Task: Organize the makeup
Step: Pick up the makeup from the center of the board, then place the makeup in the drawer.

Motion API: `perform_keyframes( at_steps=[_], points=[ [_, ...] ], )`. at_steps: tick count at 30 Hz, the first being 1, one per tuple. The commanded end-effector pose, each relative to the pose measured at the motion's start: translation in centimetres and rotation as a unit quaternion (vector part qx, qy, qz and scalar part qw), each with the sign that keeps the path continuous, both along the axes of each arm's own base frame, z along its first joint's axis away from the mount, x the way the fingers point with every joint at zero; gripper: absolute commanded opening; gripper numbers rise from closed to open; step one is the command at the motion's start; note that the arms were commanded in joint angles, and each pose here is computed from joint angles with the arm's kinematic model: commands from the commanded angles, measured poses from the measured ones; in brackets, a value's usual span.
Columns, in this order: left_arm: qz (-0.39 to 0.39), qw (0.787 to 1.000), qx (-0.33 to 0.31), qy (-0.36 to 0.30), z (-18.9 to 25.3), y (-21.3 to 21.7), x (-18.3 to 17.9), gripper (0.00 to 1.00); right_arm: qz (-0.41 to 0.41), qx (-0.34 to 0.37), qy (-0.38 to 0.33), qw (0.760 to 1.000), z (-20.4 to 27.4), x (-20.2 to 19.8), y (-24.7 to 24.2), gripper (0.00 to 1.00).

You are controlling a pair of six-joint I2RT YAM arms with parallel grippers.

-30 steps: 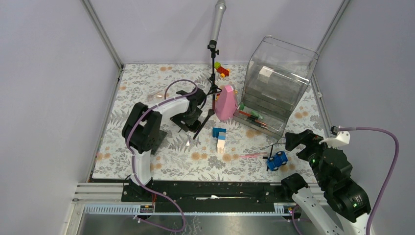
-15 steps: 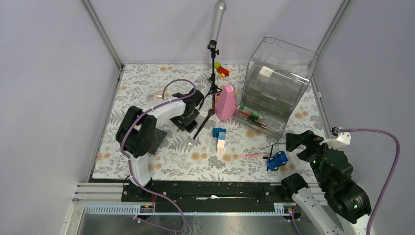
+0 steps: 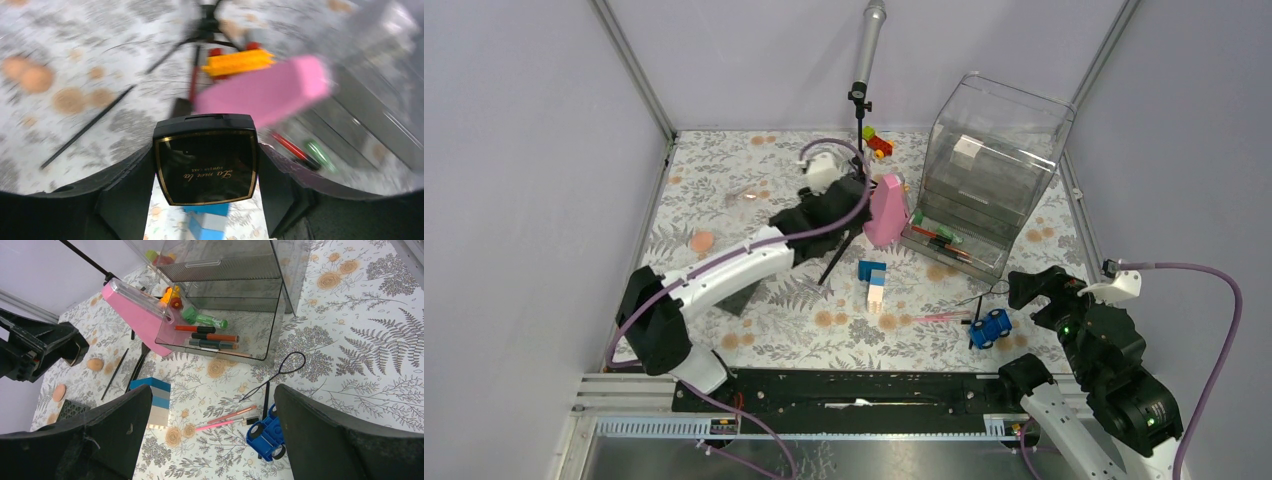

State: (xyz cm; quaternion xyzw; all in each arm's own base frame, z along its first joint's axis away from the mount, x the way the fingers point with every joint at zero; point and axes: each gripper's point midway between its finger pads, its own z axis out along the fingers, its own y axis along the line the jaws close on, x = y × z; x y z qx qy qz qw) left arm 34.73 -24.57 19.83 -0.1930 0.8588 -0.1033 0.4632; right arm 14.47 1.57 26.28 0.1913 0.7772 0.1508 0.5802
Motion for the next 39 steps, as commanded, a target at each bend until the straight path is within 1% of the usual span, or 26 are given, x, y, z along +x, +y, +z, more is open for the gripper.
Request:
perform_keyframes(
  at_steps=[1, 3, 4, 8, 9, 13, 14, 15, 18, 21, 27, 34, 37, 39],
  points=[
    [-0.140, 0.978, 0.025, -0.155, 7.9, -6.3, -0.4, 0.45, -0.020, 0.006, -0.025, 0.999, 1.5, 0.0, -0.8, 0.99],
    [-0.209, 0.959, 0.022, -0.190, 9.6, -9.2, -1.4, 0.44, -0.023, 0.007, -0.026, 0.999, 1.6, -0.2, -0.9, 0.99],
    [-0.230, 0.951, 0.021, -0.203, 10.2, -10.2, -1.8, 0.42, -0.024, 0.006, -0.027, 0.999, 1.7, -0.2, -1.0, 0.99],
    [-0.315, 0.915, 0.041, -0.248, 11.9, -14.4, -2.7, 0.41, -0.028, 0.004, -0.030, 0.999, 1.9, -0.5, -1.3, 0.99],
    [-0.346, 0.901, 0.047, -0.256, 11.8, -15.8, -2.9, 0.41, -0.030, 0.004, -0.031, 0.999, 2.0, -0.5, -1.4, 0.99],
    [-0.445, 0.854, 0.089, -0.255, 10.5, -20.7, -3.0, 0.41, -0.032, 0.005, -0.036, 0.999, 2.3, -0.8, -1.6, 0.99],
    [-0.477, 0.841, 0.110, -0.233, 8.4, -22.0, -3.0, 0.41, -0.032, 0.005, -0.036, 0.999, 2.3, -0.8, -1.7, 0.99],
    [-0.497, 0.829, 0.121, -0.227, 7.8, -22.9, -3.0, 0.41, -0.032, 0.005, -0.036, 0.999, 2.4, -0.9, -1.7, 0.99],
    [-0.520, 0.818, 0.151, -0.194, 5.5, -24.6, -2.2, 0.42, -0.033, 0.005, -0.039, 0.999, 2.8, -1.1, -1.8, 0.99],
    [-0.531, 0.817, 0.154, -0.166, 4.1, -25.7, -2.0, 0.42, -0.034, 0.005, -0.039, 0.999, 2.8, -1.2, -1.9, 0.99],
    [-0.540, 0.822, 0.125, -0.131, 0.9, -27.0, -2.6, 0.42, -0.035, 0.007, -0.040, 0.999, 2.8, -1.2, -1.9, 0.99],
    [-0.553, 0.821, 0.093, -0.112, -1.0, -29.1, -2.9, 0.42, -0.034, 0.013, -0.038, 0.999, 2.5, -1.2, -1.8, 0.99],
    [-0.553, 0.821, 0.092, -0.108, -1.8, -29.8, -2.6, 0.45, -0.035, 0.014, -0.037, 0.999, 2.5, -1.3, -1.8, 0.99],
    [-0.562, 0.817, 0.085, -0.101, -2.4, -30.3, -2.9, 0.47, -0.035, 0.014, -0.036, 0.999, 2.4, -1.3, -1.8, 0.99]
  ],
)
